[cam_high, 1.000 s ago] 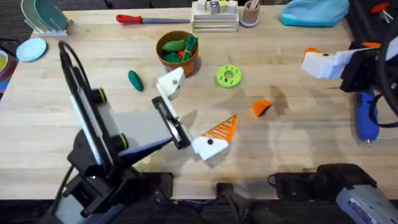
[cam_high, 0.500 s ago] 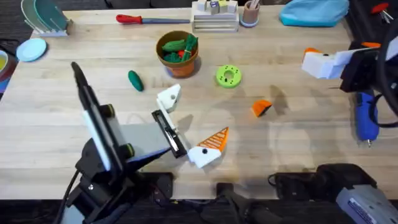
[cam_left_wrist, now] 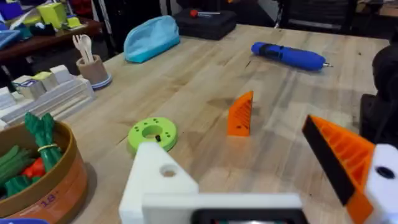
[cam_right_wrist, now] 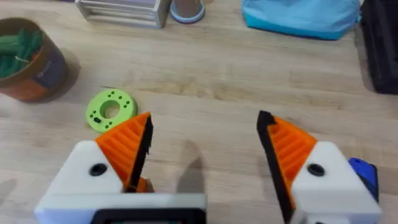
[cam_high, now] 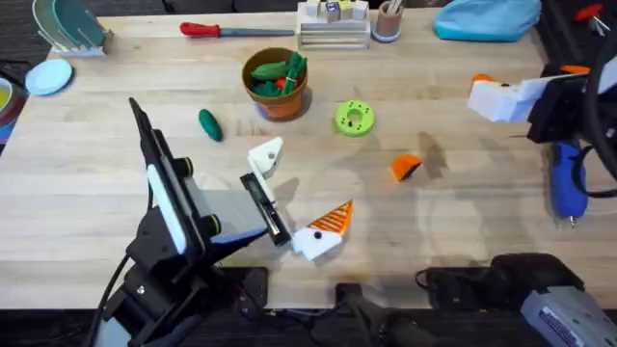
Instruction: Pick up the gripper from the table and insert it into the empty holder that is missing its gripper. Then pick up a screw, insert it into the mounting hole, and use the screwdriver to tighten it. Finally, clean up the table by picking up the vegetable and placing it into the bucket.
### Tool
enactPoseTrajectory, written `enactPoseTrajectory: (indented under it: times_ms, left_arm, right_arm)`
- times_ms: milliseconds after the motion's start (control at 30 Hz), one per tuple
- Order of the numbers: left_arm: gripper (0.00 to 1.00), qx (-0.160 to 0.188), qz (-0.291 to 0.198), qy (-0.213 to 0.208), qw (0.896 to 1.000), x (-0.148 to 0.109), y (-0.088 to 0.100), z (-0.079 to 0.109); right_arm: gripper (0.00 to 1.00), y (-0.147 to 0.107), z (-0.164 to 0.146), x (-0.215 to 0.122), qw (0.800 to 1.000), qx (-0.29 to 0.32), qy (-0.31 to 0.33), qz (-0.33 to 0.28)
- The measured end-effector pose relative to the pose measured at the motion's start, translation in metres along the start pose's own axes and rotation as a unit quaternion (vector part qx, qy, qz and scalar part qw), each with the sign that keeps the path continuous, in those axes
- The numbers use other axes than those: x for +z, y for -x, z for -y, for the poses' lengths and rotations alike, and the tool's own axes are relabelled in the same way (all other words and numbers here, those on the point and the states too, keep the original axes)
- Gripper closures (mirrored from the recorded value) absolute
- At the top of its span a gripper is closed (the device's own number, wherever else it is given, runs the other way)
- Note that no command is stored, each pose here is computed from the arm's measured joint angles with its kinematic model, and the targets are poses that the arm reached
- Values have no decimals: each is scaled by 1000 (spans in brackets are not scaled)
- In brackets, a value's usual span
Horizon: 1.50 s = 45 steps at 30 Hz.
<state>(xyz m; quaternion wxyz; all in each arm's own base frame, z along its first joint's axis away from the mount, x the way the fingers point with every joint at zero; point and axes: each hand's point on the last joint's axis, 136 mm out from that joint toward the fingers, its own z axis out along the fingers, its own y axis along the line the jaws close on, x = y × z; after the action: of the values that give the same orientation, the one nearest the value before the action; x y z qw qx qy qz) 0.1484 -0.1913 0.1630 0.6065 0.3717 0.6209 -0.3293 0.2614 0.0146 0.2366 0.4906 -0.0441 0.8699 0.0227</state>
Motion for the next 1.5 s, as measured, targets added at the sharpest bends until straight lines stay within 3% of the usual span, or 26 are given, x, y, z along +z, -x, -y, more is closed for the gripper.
enactPoseTrajectory:
  times_ms: [567,700,967,1300,1500]
  left_arm:
    - [8,0,0,0,1000,0,0,0]
    - [8,0,0,0,1000,0,0,0]
    - [8,0,0,0,1000,0,0,0]
    - [8,0,1,0,1000,0,0,0]
    - [8,-17,7,0,1000,0,3,0]
  right_arm:
    - [10,-1,0,0,1000,2,1,-2]
    - [10,-19,-8,-1,999,18,22,-39]
    - [10,-84,-42,-5,977,8,102,-188]
    - [10,-116,-72,3,950,-67,137,-273]
    - [11,-129,-82,10,935,-96,145,-308]
